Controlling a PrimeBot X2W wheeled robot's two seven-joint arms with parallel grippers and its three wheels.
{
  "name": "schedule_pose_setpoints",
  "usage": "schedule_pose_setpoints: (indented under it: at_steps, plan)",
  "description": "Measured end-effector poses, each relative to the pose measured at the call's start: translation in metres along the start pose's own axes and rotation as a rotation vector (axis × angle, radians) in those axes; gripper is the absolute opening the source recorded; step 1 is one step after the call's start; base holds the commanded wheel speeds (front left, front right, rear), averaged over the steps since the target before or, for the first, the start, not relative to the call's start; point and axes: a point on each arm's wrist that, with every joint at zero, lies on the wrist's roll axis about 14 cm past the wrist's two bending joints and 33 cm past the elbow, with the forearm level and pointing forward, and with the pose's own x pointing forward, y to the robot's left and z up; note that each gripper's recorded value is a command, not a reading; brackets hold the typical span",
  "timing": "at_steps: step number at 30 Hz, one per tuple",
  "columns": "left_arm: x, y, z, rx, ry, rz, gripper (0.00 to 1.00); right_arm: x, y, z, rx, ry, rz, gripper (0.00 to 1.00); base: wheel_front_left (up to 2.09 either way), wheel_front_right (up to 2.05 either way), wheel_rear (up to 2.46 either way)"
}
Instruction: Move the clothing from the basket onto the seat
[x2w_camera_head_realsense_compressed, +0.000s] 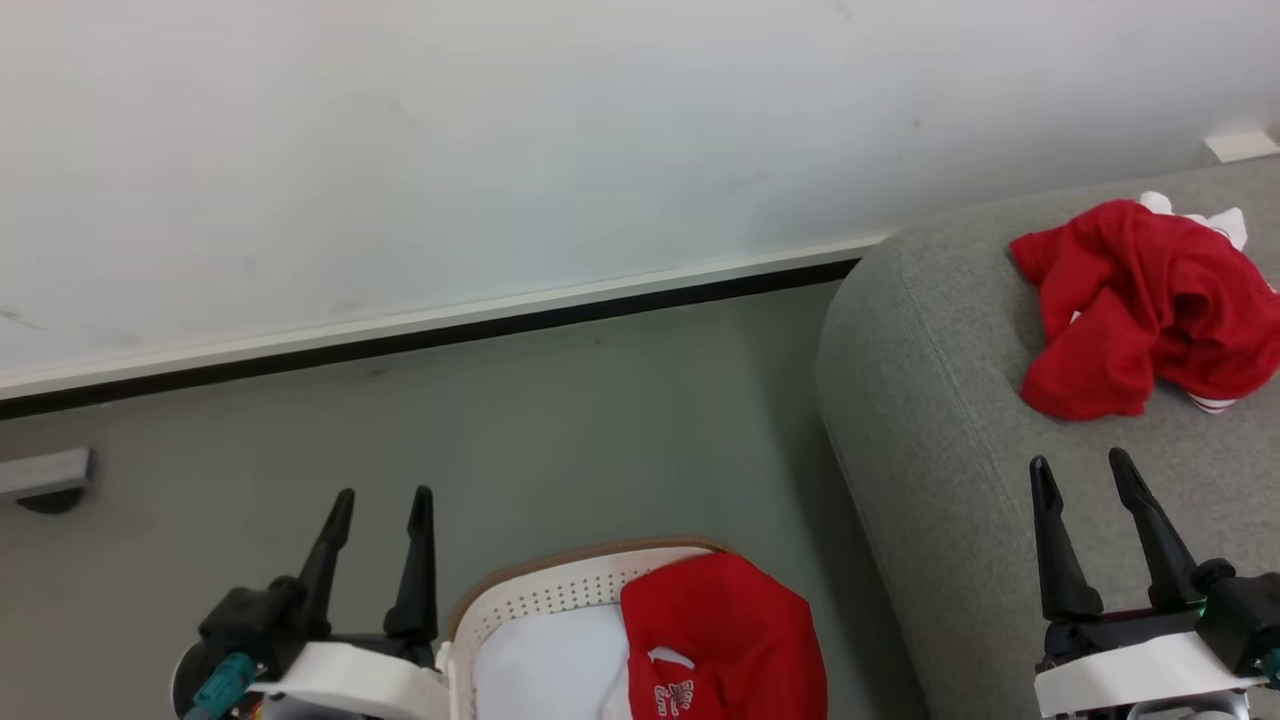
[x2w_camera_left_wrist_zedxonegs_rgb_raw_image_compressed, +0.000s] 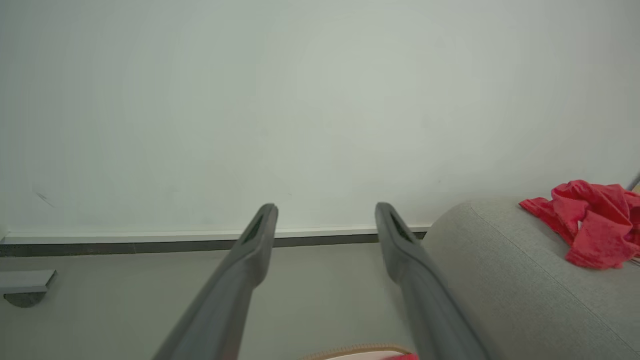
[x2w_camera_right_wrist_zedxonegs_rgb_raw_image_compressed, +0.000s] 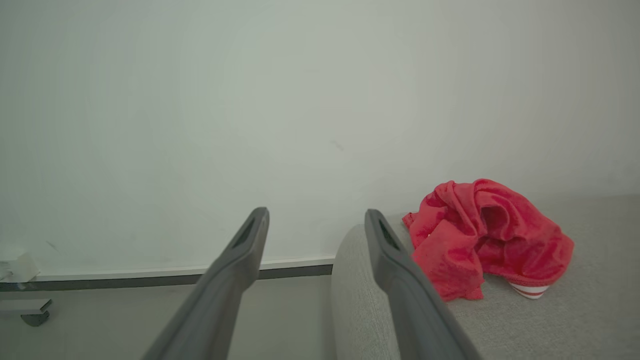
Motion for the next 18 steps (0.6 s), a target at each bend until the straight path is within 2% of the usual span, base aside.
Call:
schedule_pose_setpoints:
  at_steps: [10, 18]
  plan:
    - [0.029, -0.064, -0.051, -0.025, 0.131, -0.208, 1.00, -0.011, -0.043, 0.000, -0.030, 0.014, -0.132, 1.00, 0.00, 0.00, 0.00]
    - [0.032, -0.102, -0.117, -0.011, 0.329, -0.350, 1.00, -0.014, -0.063, 0.003, -0.042, 0.011, -0.201, 1.00, 0.00, 0.00, 0.00]
